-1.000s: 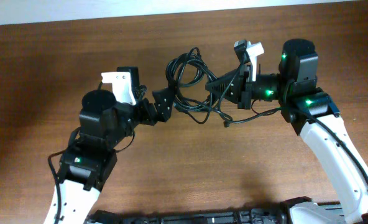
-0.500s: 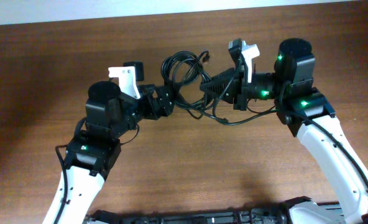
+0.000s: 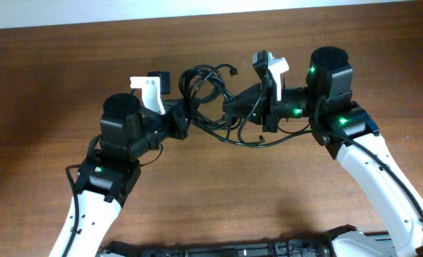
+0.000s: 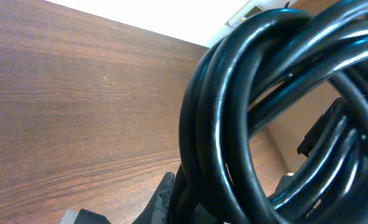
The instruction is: Untangle cables
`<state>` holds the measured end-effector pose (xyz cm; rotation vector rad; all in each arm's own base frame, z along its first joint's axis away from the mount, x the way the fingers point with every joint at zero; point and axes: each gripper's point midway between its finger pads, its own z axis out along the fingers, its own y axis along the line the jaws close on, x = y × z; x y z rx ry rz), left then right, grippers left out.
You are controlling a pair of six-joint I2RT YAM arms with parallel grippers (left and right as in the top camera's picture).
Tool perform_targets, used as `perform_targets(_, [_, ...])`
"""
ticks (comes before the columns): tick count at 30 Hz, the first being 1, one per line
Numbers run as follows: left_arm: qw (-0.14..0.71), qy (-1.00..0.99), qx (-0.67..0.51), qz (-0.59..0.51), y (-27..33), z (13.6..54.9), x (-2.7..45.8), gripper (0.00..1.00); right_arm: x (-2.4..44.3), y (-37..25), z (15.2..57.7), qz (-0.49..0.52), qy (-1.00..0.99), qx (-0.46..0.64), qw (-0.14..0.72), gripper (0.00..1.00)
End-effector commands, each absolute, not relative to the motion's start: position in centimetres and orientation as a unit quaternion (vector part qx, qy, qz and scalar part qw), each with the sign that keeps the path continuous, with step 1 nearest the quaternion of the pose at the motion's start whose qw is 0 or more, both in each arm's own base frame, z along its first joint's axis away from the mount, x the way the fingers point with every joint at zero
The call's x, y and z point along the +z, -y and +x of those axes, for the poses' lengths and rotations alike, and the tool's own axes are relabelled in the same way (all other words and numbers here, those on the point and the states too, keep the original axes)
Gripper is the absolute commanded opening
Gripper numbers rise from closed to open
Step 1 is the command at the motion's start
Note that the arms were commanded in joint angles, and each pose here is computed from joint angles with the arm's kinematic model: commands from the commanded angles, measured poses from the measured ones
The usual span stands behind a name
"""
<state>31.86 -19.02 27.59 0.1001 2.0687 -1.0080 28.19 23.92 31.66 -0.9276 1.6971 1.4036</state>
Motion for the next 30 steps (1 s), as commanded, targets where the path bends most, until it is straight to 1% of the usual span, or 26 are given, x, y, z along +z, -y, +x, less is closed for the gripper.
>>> perform_targets(1, [0.426, -0.805, -0.394, 0.123, 19.9, 31.3, 27.9, 0.0, 31.7, -23.8, 28.1, -0.366, -0.665, 0.528, 0.381, 0.04])
perform_targets(4, [0.437, -0.775, -0.402, 0.217, 21.1, 29.8, 28.5, 0.0, 30.9, -23.5, 28.9, -0.345, -0.691, 0.509, 0.381, 0.04])
perform_targets(6, [0.434, -0.755, -0.417, 0.26, 21.9, 28.7, 28.9, 0.0, 30.5, -23.3, 29.5, -0.336, -0.701, 0.497, 0.386, 0.04])
perform_targets(9, [0.436, -0.731, -0.435, 0.294, 22.5, 27.7, 29.6, 0.0, 29.8, -23.0, 30.2, -0.318, -0.721, 0.478, 0.387, 0.04])
perform_targets(12, [0.445, -0.689, -0.461, 0.337, 23.3, 26.5, 31.1, 0.0, 27.9, -22.0, 31.6, -0.28, -0.764, 0.434, 0.386, 0.04])
perform_targets(16, [0.451, -0.64, -0.474, 0.404, 23.9, 24.7, 31.8, 0.0, 27.7, -21.1, 32.1, -0.267, -0.773, 0.425, 0.388, 0.04])
perform_targets(20, [0.456, -0.614, -0.481, 0.429, 24.0, 24.0, 32.3, 0.0, 26.1, -19.2, 33.0, -0.228, -0.805, 0.398, 0.376, 0.04])
perform_targets(24, [0.466, -0.548, -0.509, 0.473, 23.6, 22.3, 34.4, 0.0, 24.8, -17.3, 33.7, -0.194, -0.833, 0.365, 0.368, 0.04])
perform_targets(26, [0.469, -0.548, -0.517, 0.462, 23.0, 22.7, 35.2, 0.0, 24.5, -17.0, 33.7, -0.188, -0.836, 0.364, 0.364, 0.04])
perform_targets(30, [0.466, -0.528, -0.526, 0.477, 21.9, 22.2, 35.7, 0.0, 24.0, -16.6, 33.7, -0.179, -0.846, 0.352, 0.358, 0.04])
